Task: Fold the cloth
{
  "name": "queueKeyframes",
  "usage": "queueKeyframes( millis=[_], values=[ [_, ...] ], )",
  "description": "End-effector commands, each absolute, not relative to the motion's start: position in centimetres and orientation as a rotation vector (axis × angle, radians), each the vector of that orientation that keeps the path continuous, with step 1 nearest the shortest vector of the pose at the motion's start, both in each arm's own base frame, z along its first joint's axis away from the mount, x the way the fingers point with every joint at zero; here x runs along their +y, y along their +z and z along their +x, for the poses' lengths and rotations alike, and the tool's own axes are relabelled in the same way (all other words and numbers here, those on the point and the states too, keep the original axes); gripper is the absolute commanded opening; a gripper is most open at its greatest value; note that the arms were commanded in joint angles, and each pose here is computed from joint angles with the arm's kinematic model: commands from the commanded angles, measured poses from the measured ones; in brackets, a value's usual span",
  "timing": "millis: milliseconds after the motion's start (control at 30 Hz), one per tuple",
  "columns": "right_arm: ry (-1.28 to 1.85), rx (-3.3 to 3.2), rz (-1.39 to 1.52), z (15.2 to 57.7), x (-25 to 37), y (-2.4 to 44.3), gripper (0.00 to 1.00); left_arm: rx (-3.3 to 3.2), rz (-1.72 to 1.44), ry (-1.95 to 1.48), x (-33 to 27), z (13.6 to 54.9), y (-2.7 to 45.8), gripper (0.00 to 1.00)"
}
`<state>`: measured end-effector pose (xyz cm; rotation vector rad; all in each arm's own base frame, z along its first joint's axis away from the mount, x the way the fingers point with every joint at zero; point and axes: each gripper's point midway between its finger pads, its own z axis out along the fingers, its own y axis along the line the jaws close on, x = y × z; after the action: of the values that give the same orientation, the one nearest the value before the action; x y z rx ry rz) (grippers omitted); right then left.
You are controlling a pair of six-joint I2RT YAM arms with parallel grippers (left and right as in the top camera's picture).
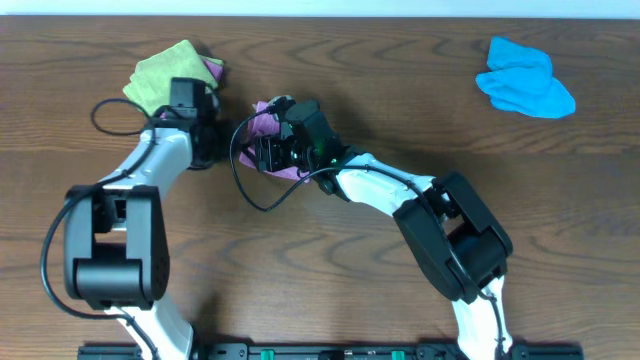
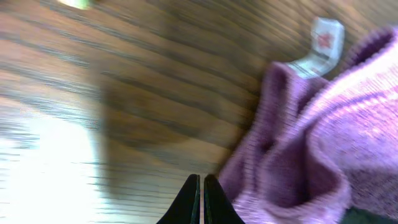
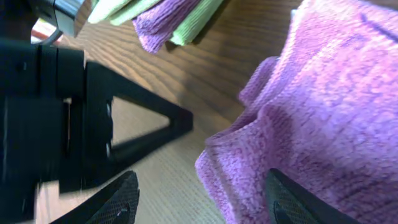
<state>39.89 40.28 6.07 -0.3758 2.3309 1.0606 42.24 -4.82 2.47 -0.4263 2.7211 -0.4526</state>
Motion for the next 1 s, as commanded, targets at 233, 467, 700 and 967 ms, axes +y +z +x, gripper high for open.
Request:
queueKeyframes(
  millis=[233,467,700,967],
  values=[
    [1.023,2.371,-0.345,41.2,37.4,7.4,0.83,2.660,-0.452,-0.434,-2.4,42.6,5.3,0.24],
    [0.998,2.350,-0.342,42.6,33.7,10.7,0.89,2.639,-0.441,-0.453,-2.6,42.4,6.8,0.48],
    [1.016,2.295,-0.360,42.0,31.2,16.2,0.99,2.590,-0.396,-0.552,-3.8,42.3,9.4,0.63],
    [0.858,2.363,-0.372,39.1,25.0,20.3,0.99,2.580,-0.355,-0.722,-6.2,42.0,10.4,0.66]
  ],
)
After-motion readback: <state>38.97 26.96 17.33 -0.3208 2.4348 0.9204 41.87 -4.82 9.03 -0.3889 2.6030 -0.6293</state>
